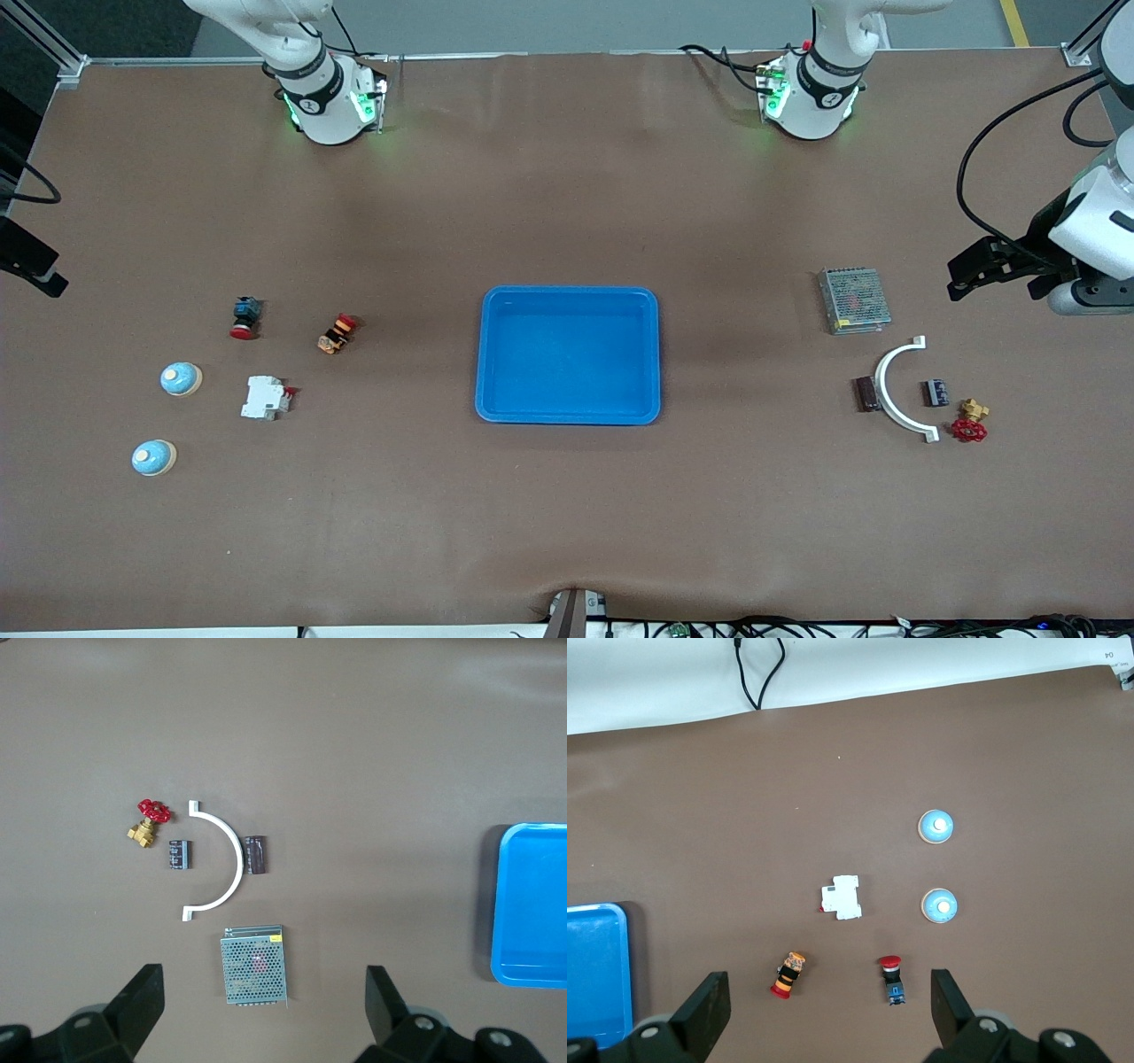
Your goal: Place electrolytic capacitor and blue bell in tray
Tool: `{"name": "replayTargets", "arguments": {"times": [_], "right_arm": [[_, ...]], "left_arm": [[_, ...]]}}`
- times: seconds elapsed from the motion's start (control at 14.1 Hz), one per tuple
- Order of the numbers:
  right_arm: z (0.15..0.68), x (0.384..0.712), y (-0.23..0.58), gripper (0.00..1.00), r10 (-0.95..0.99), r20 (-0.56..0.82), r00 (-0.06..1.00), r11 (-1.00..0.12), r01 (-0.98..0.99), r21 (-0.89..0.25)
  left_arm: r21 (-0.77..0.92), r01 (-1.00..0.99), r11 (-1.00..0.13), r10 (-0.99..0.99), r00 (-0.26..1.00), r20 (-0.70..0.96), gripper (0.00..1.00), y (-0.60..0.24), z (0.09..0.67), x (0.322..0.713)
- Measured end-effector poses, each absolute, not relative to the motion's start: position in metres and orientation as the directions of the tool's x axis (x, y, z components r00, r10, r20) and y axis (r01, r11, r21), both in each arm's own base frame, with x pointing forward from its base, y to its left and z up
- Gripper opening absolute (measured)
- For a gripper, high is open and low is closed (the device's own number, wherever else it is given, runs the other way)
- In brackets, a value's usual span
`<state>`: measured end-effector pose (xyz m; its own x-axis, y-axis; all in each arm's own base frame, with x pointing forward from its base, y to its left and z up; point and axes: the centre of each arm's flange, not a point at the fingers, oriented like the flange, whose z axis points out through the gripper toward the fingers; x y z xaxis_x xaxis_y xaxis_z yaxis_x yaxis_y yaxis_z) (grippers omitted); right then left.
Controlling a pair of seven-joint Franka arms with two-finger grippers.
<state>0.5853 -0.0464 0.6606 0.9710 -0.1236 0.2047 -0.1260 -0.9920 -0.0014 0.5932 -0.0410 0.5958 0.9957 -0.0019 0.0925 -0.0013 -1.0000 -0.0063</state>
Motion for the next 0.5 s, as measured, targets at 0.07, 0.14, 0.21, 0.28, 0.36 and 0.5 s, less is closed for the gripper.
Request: {"name": "replayTargets", "arguments": {"times": [0.07,0.14,0.21,0.28,0.36,0.5], "right_arm": [[0.6596,0.5854,-0.0466,1.0,-0.124,0.203,0.971,-0.992,-0.126,-0.001],[0.6594,0.5854,-0.0467,1.0,-0.124,0.202,0.971,-0.992,-0.127,-0.001],[0.6593,0.5854,-0.0468,1.0,-0.124,0.202,0.971,-0.992,-0.127,-0.001],[0.6593,0.5853,-0.0469,1.0,-0.124,0.202,0.971,-0.992,-0.127,-0.001],[0.6593,0.5853,-0.047,1.0,-0.125,0.202,0.971,-0.992,-0.127,-0.001],[0.6592,0.5853,-0.0474,1.0,-0.125,0.202,0.971,-0.992,-0.128,-0.001]], "left_arm": [[-0.006,-0.001,-1.0,-0.002,0.996,0.093,1.0,-0.041,0.5957,0.5932],[-0.006,-0.001,-1.0,-0.002,0.996,0.093,1.0,-0.0409,0.5957,0.5932],[-0.006,-0.001,-1.0,-0.001,0.996,0.093,1.0,-0.0408,0.5957,0.5933],[-0.006,-0.001,-1.0,-0.001,0.996,0.093,1.0,-0.0406,0.5957,0.5933],[-0.006,-0.001,-1.0,-0.001,0.996,0.093,1.0,-0.0406,0.5957,0.5933],[-0.006,-0.001,-1.0,-0.001,0.996,0.091,1.0,-0.0406,0.5951,0.5935]]}}
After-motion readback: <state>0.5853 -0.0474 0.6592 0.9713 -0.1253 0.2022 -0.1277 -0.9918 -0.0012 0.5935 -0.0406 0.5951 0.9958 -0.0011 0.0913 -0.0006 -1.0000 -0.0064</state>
